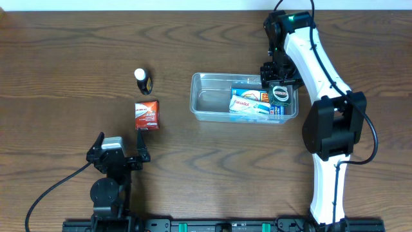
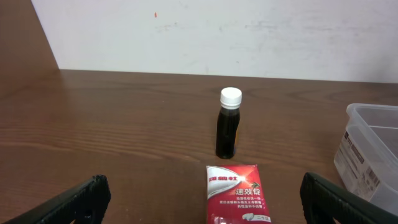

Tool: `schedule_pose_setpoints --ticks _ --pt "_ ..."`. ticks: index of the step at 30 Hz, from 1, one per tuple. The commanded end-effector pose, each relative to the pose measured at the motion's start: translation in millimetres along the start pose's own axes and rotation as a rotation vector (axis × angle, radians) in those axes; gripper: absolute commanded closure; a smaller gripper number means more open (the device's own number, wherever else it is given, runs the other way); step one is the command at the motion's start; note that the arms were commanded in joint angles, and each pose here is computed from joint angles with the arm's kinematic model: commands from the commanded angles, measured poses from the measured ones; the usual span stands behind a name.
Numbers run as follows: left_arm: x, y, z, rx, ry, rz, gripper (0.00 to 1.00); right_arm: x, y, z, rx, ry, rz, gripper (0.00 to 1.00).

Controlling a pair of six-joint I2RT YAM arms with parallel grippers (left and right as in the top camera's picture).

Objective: Pack container
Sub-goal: 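Carry the Zam-Buk tin left over the container's right end, then lower the tin into the container and open the right gripper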

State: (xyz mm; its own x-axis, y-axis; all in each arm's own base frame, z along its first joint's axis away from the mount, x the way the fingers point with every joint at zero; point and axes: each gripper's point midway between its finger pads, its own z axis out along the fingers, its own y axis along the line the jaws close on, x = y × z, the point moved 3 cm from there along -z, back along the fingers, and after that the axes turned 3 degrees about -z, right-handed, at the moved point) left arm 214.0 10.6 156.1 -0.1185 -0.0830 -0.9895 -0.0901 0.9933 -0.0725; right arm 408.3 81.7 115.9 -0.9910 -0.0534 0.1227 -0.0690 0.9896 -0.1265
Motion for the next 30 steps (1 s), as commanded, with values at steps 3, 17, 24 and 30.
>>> schedule_pose_setpoints --ticks 3,17,24,30 --pt "18.1 4.0 2.7 -0.023 0.047 0.019 0.02 -0.5 -4.9 2.6 0.015 0.004 0.014 0.36" --pt "18.1 3.9 2.7 -0.022 0.047 0.019 0.02 3.2 16.6 1.3 -0.136 0.032 0.014 0.99" --pt "18.0 3.9 2.7 -0.022 0.047 0.019 0.02 0.9 28.5 -0.6 -0.206 0.018 -0.048 0.99" --pt "18.0 4.0 2.7 -0.023 0.047 0.019 0.02 -2.7 33.6 -1.7 -0.239 -0.005 -0.098 0.99"
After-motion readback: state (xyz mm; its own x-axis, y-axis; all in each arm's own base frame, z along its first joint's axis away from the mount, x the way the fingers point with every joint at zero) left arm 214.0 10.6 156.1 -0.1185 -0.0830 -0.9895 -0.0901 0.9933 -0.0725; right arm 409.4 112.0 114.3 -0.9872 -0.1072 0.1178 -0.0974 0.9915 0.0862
